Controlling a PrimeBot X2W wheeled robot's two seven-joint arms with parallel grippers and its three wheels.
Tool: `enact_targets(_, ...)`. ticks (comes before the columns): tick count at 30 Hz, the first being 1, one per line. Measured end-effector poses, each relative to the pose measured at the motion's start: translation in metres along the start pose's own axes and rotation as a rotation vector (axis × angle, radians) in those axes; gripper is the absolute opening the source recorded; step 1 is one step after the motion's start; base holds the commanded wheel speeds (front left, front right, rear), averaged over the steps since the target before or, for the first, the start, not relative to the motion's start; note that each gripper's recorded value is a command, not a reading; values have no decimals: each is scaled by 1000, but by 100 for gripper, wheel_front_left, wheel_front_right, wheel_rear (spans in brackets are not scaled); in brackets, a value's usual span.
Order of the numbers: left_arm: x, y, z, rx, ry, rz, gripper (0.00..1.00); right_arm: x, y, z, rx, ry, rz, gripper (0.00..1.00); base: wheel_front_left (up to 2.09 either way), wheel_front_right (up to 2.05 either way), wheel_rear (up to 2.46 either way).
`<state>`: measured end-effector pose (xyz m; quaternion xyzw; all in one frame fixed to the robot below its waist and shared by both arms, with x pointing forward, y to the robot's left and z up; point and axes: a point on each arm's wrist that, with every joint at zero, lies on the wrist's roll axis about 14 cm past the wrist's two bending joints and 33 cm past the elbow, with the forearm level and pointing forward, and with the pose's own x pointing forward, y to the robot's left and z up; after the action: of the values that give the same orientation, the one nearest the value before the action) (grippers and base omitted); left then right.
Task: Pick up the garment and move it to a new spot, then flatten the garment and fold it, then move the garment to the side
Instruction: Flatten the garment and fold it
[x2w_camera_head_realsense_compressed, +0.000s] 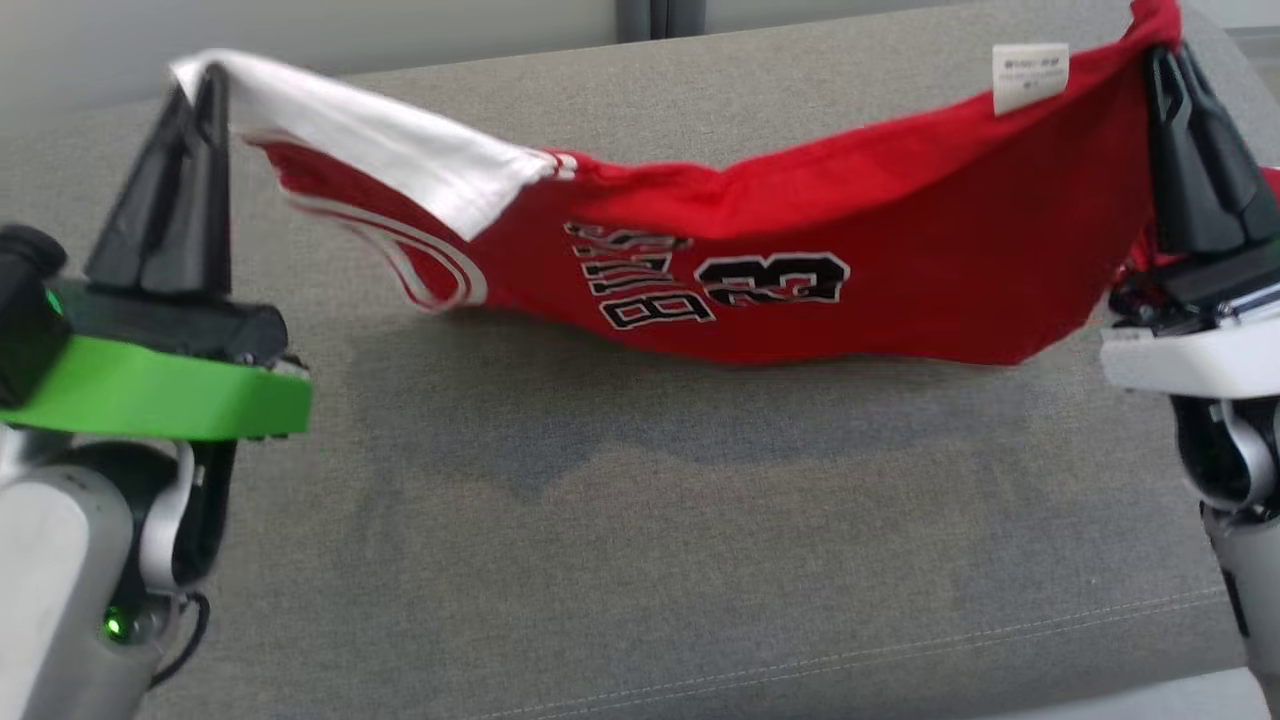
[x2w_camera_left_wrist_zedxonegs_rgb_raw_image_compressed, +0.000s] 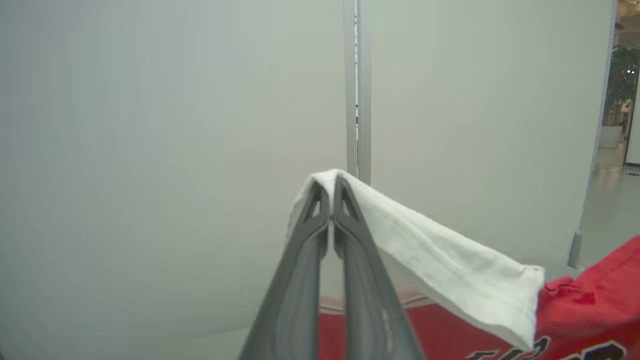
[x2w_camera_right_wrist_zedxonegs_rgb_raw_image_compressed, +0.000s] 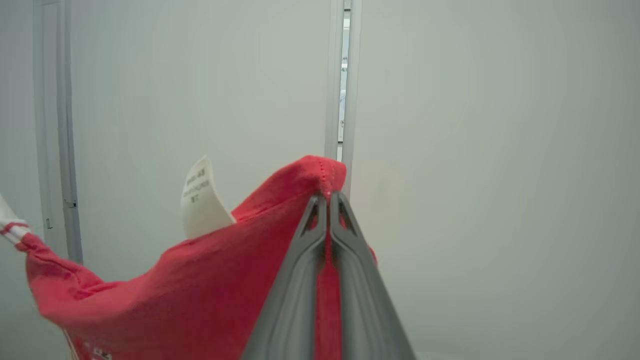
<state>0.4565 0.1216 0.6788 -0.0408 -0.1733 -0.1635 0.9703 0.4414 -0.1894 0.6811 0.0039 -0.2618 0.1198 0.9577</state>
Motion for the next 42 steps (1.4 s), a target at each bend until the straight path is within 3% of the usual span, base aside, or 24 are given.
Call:
enact_targets(10,28,-18,132,159,-298,-76,0,53,5,79,-74,-198,69,0,0,0,0)
enact_targets(16,38,-34,161,189,-334,-124,0,67,8,91,-60,-210,84,0,0,0,0)
enact_targets(20,55,-36,148,152,-262,-144,0,78,10,69,-19,-135,92,0,0,0,0)
enact_targets(27,104,-21,81,104,10,-146,0,109,8,7,10,79,98,0,0,0,0)
enact_targets(37,174,27,3,41,282,-33,0,167,0,-61,-18,255,81,0,0,0,0)
enact_targets(42,201,46,9,33,248,28,0,195,-19,-61,26,229,3,0,0,0,0)
